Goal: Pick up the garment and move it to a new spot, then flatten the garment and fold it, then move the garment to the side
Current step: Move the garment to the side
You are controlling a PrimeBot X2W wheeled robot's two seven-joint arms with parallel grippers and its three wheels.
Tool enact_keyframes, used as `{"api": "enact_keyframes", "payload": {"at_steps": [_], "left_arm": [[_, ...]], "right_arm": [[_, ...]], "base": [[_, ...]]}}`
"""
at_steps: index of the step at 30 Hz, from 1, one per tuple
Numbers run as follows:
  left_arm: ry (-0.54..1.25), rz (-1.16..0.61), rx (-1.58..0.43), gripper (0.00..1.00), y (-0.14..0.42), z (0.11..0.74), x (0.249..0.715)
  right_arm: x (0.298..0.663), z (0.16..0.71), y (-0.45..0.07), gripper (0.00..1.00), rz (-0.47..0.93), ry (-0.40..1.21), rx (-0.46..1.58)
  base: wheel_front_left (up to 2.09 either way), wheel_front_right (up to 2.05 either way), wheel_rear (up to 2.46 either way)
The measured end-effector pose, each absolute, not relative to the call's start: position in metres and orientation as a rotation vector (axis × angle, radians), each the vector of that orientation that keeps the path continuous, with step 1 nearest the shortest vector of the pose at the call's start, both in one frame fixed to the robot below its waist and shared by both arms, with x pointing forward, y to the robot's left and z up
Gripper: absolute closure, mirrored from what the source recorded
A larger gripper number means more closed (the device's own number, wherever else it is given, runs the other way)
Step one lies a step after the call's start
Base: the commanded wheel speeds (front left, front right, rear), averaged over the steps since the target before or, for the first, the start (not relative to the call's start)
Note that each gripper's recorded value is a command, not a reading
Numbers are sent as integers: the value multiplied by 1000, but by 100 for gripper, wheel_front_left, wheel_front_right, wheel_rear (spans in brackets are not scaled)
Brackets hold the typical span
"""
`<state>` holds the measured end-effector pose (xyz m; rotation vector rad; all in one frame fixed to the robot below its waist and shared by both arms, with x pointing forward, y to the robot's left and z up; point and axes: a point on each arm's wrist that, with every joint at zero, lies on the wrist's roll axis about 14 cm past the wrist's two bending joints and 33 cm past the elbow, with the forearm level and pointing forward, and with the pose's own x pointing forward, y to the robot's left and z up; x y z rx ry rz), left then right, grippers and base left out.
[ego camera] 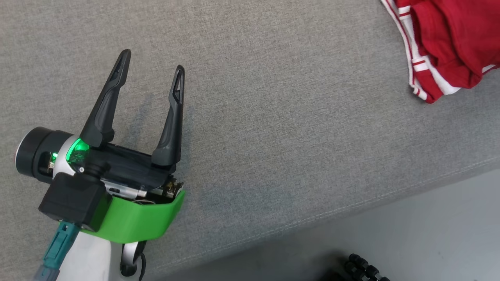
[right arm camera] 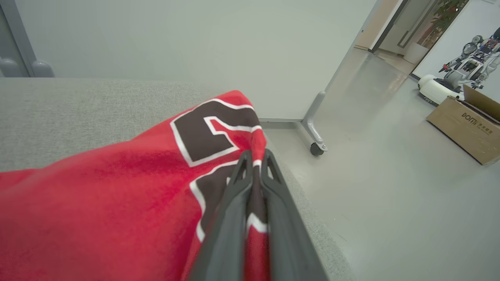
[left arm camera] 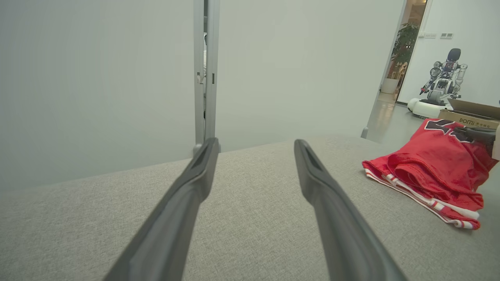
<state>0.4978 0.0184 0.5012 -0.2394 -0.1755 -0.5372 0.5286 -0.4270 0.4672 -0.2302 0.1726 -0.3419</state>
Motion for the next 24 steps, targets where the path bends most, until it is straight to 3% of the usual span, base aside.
{"api": "enact_keyframes", "payload": {"at_steps": [7,8,9,10,11,16,24], "left_arm": [[-156,-515,-200,0,33,486,505],[-157,-514,-198,0,34,484,505],[-154,-512,-197,0,35,483,505],[-153,-509,-195,0,36,482,505],[-155,-504,-195,0,37,482,505],[-154,-480,-184,0,43,483,504],[-174,-395,-197,0,57,500,493]], "right_arm": [[532,445,-447,100,-387,243,-289],[532,443,-448,87,-392,248,-299],[533,443,-449,61,-393,250,-313],[535,443,-449,14,-393,246,-318],[537,444,-448,0,-392,239,-327],[550,468,-432,0,-371,152,-370],[557,477,-342,0,-175,52,-274]], "base": [[0,0,0],[0,0,0],[0,0,0],[0,0,0],[0,0,0],[0,0,0],[0,0,0]]}}
